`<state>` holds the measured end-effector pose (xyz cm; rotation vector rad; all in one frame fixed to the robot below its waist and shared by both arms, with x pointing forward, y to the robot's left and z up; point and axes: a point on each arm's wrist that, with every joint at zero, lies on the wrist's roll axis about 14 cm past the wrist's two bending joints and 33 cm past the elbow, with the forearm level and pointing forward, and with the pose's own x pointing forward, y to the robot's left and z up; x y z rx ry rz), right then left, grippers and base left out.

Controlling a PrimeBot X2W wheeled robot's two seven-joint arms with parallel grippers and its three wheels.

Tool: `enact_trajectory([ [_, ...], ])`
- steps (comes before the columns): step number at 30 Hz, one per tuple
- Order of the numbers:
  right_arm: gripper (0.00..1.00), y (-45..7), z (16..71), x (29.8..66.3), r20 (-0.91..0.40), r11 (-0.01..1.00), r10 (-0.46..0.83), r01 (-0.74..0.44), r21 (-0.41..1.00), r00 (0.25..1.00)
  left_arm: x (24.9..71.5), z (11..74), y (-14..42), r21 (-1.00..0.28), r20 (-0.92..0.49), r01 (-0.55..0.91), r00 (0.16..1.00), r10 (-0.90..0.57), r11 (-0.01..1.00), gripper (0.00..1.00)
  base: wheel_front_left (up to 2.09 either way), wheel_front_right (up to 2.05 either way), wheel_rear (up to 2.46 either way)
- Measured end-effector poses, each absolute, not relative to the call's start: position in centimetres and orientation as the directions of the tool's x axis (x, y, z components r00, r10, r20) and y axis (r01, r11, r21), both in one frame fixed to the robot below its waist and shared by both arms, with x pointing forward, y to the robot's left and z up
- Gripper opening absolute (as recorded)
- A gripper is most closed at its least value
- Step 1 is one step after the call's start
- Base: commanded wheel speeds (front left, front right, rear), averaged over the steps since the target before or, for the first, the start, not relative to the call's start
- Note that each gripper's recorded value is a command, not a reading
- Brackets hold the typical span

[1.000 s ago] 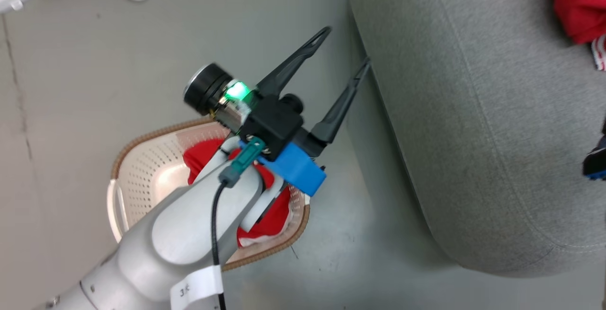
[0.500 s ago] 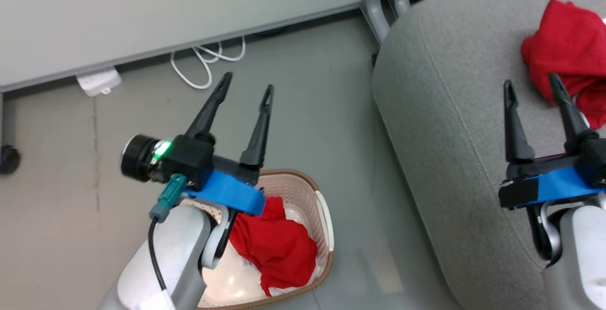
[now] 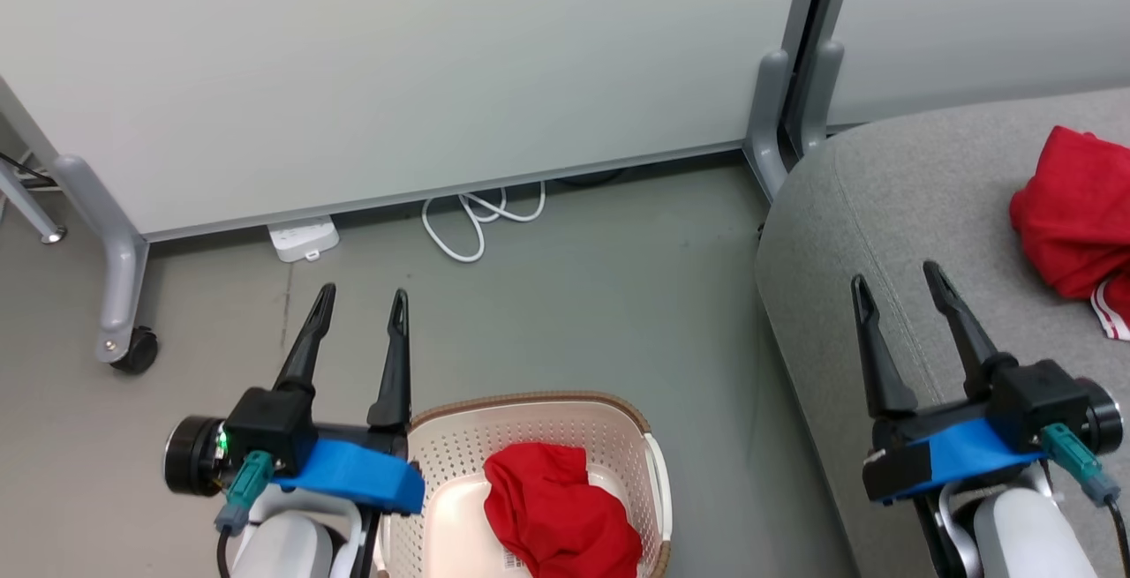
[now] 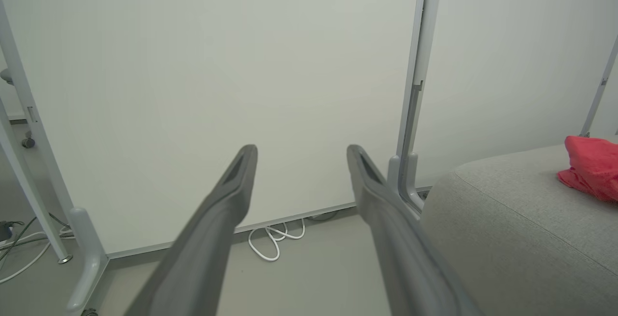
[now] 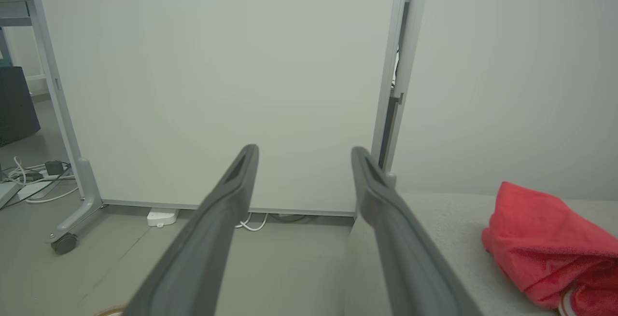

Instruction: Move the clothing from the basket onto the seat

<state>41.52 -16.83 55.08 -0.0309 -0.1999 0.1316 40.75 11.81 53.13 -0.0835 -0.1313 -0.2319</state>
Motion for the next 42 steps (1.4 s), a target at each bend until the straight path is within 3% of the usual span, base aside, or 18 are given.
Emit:
enact_trajectory([
  [18, 1.0, -17.7, 50.6, 38.1, 0.076, 0.996, 0.083, -0.085, 0.012, 0.994, 37.0, 51.0, 14.7, -0.081, 0.088, 0.158, 0.985, -0.151, 0.984, 1.0, 0.0, 0.0, 0.0],
  [42, 1.0, -16.7, 49.6, 38.1, 0.046, 0.994, 0.106, -0.107, 0.025, 0.993, 36.8, 49.5, 13.5, -0.082, 0.042, 0.194, 0.981, -0.191, 0.978, 1.0, 0.0, 0.0, 0.0],
])
